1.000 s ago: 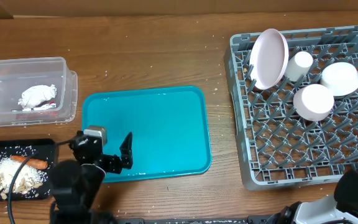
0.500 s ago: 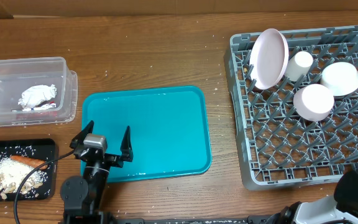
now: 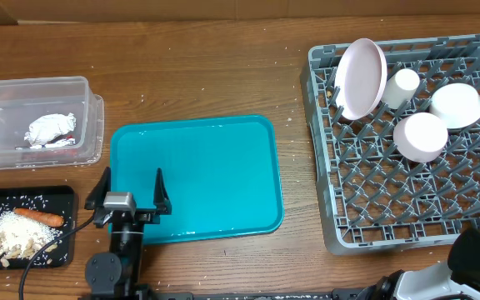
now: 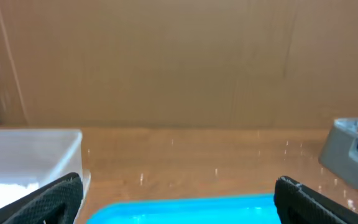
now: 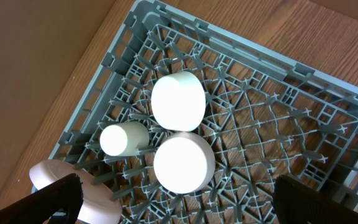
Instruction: Sort waste into correct bins and load items into the dishwasher
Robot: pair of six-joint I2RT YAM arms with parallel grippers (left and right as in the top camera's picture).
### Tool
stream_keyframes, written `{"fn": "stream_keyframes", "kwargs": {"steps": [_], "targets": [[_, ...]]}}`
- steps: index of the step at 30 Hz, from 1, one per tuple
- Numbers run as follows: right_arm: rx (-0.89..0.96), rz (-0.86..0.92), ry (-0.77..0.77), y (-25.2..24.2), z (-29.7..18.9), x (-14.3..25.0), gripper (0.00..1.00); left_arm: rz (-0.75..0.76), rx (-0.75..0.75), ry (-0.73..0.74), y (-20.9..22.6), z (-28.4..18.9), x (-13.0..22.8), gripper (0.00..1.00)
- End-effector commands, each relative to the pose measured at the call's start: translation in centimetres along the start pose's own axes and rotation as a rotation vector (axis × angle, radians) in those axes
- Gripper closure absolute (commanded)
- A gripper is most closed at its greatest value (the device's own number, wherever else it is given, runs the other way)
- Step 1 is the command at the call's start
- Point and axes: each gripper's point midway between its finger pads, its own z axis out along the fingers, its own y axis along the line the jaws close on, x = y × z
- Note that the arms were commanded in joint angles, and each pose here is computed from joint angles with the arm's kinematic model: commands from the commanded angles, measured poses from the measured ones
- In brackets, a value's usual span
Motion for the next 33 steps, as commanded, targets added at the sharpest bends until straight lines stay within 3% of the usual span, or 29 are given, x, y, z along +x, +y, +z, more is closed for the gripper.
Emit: {"fn": "stream_keyframes", "kwargs": {"steps": [1, 2, 33], "targets": [[-0.012, 0.006, -0.019, 0.2, -0.5, -0.4, 0.00, -0.008, 0.005, 0.103, -0.1, -0.2, 2.7, 0.00], [-0.012, 0.006, -0.019, 0.2, -0.5, -0.4, 0.00, -0.011, 0.002, 0.151, 0.0, -0.3, 3.8, 0.00], [-0.012, 0.006, -0.019, 0.2, -0.5, -0.4, 0.00, 0.030, -0.024, 0.150, 0.5, -0.3, 3.8, 0.00]]}}
